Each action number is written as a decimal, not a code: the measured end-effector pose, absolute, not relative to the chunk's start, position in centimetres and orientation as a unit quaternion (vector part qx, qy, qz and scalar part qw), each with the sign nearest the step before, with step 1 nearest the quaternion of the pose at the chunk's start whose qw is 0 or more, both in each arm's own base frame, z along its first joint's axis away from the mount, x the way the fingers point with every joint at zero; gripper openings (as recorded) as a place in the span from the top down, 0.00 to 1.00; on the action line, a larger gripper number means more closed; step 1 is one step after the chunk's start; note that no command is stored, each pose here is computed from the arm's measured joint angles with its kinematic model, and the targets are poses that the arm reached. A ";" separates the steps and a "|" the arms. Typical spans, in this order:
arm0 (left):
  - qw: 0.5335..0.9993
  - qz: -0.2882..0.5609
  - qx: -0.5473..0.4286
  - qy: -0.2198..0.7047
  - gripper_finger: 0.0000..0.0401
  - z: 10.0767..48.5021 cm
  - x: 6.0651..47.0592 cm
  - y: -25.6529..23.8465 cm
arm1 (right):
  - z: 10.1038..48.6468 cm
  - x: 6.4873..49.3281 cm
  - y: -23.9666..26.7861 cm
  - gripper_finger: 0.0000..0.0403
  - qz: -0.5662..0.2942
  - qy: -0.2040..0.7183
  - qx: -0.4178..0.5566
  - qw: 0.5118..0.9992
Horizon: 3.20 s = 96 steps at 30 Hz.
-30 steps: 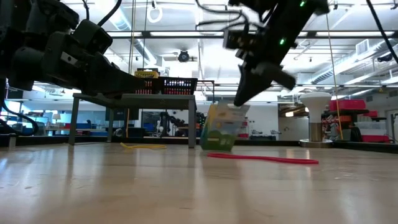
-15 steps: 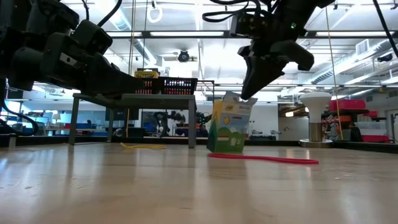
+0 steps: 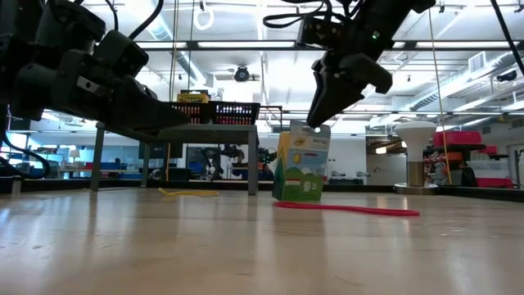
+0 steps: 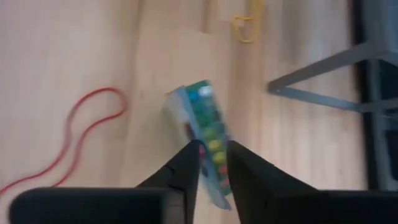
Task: Pick & Place Office Desk Supplies
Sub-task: Put the yellow crayon box into the middle black bin
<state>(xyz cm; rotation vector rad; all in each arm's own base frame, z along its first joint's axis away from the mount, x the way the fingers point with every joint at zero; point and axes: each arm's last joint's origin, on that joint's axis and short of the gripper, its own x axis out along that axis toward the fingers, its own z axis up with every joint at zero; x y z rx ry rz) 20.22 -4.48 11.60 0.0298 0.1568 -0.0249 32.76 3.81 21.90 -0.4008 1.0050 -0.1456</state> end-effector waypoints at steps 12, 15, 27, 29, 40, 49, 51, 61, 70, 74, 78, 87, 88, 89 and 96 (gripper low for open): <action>0.996 -0.012 0.016 0.082 0.94 11.5 20.2 -4.5 | 22.9 32.6 4.1 0.48 -0.129 0.446 -0.180 0.867; 0.996 -0.012 0.016 0.082 0.94 11.5 20.2 -4.5 | 23.0 32.7 3.5 0.41 -0.131 0.444 -0.146 0.874; 0.997 -0.006 0.003 0.082 0.94 11.5 20.2 -4.4 | 22.9 32.8 2.1 0.31 -0.223 0.416 0.038 0.881; 0.997 -0.005 0.004 0.082 0.94 11.5 20.2 -4.4 | 22.7 33.0 2.1 0.32 -0.246 0.402 0.086 0.878; 0.995 0.035 -0.007 0.089 0.94 11.3 20.2 -4.2 | 17.7 35.2 1.5 0.22 -0.345 0.377 0.199 0.836; 0.994 0.037 -0.012 0.105 0.94 11.0 20.1 -4.2 | 16.0 36.2 -2.0 0.13 -0.393 0.357 0.201 0.823; 0.993 0.037 -0.013 0.107 0.94 11.0 20.1 -4.2 | 15.2 36.7 -2.5 0.13 -0.389 0.354 0.212 0.824; 0.993 0.037 -0.015 0.107 0.94 11.0 20.1 -4.2 | 13.3 38.2 -1.7 0.13 -0.299 0.374 0.197 0.855; 0.993 0.035 0.013 0.109 0.94 11.0 20.2 -4.2 | 13.5 38.5 2.5 0.13 -0.100 0.428 0.107 0.892; 0.984 0.044 0.078 0.152 0.90 10.2 20.1 -4.1 | 13.7 38.3 4.1 0.13 -0.062 0.432 0.064 0.897; 0.957 0.059 0.130 0.253 0.78 9.0 20.6 -4.1 | 13.7 38.3 4.7 0.13 -0.053 0.429 0.058 0.900; 0.929 0.048 0.255 0.264 0.42 8.9 22.4 -7.0 | 13.9 38.5 4.7 0.13 -0.051 0.415 0.058 0.907; 0.925 0.052 0.266 0.267 0.39 8.7 22.5 -7.2 | 13.9 38.5 4.7 0.13 -0.051 0.415 0.056 0.907; 0.921 0.061 0.273 0.270 0.37 8.5 22.8 -7.3 | 13.9 38.5 4.7 0.13 -0.050 0.415 0.057 0.907; 0.912 0.110 0.291 0.267 0.40 7.9 25.2 -7.9 | 14.1 38.7 4.8 0.13 -0.044 0.403 0.061 0.912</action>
